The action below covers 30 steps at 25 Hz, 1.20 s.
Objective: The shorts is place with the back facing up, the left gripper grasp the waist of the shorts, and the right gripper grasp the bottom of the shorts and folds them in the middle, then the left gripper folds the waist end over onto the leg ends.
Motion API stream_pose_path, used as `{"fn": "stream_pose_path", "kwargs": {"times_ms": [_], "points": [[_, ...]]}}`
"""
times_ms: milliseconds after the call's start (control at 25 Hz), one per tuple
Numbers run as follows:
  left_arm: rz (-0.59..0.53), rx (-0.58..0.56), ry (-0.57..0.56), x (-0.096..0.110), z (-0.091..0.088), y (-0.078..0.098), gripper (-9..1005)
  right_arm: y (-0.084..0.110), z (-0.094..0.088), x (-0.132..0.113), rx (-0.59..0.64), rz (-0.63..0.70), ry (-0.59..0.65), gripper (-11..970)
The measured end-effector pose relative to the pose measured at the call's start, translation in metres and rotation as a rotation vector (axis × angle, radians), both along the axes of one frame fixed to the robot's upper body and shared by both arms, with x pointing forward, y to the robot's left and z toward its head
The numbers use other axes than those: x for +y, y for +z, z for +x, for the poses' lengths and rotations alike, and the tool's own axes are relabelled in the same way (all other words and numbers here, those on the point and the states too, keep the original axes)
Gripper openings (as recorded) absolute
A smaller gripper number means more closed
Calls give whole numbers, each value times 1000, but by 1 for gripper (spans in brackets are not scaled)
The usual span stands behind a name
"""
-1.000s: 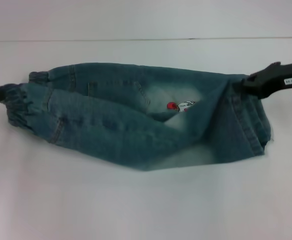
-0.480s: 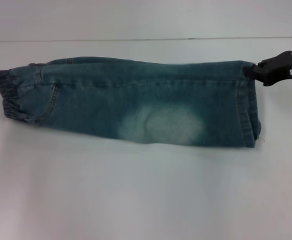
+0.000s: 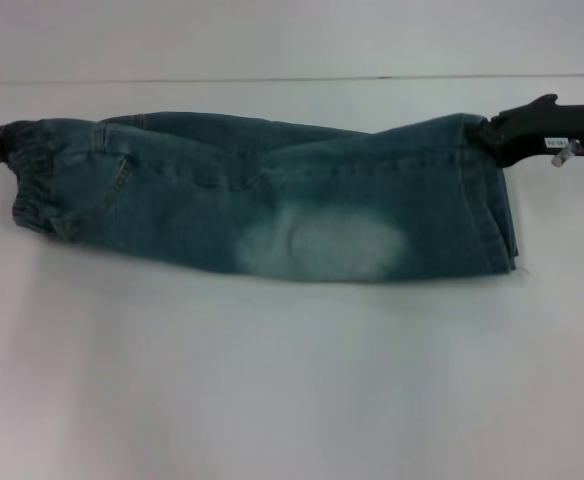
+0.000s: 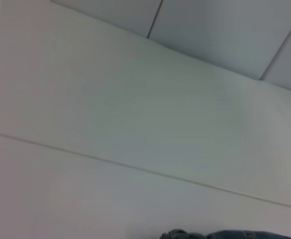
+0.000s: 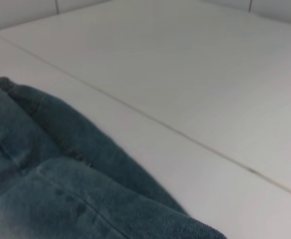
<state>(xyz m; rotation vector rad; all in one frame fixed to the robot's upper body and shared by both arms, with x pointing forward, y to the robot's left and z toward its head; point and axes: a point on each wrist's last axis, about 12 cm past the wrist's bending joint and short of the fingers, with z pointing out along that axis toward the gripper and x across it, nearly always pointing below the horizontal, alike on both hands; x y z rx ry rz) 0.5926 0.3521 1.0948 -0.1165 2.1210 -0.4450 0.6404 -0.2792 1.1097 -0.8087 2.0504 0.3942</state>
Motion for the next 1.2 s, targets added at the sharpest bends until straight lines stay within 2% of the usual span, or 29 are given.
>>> {"fn": "stream_pose_path", "kwargs": {"times_ms": [600, 920, 1200], "points": [[94, -5, 75, -14, 21, -10, 130, -12, 2, 0, -121, 47, -139, 3], [113, 9, 71, -21, 25, -16, 133, -23, 3, 10, -120, 23, -134, 2], [135, -3, 55, -29, 30, -15, 136, -27, 4, 14, -107, 8, -130, 2]]}}
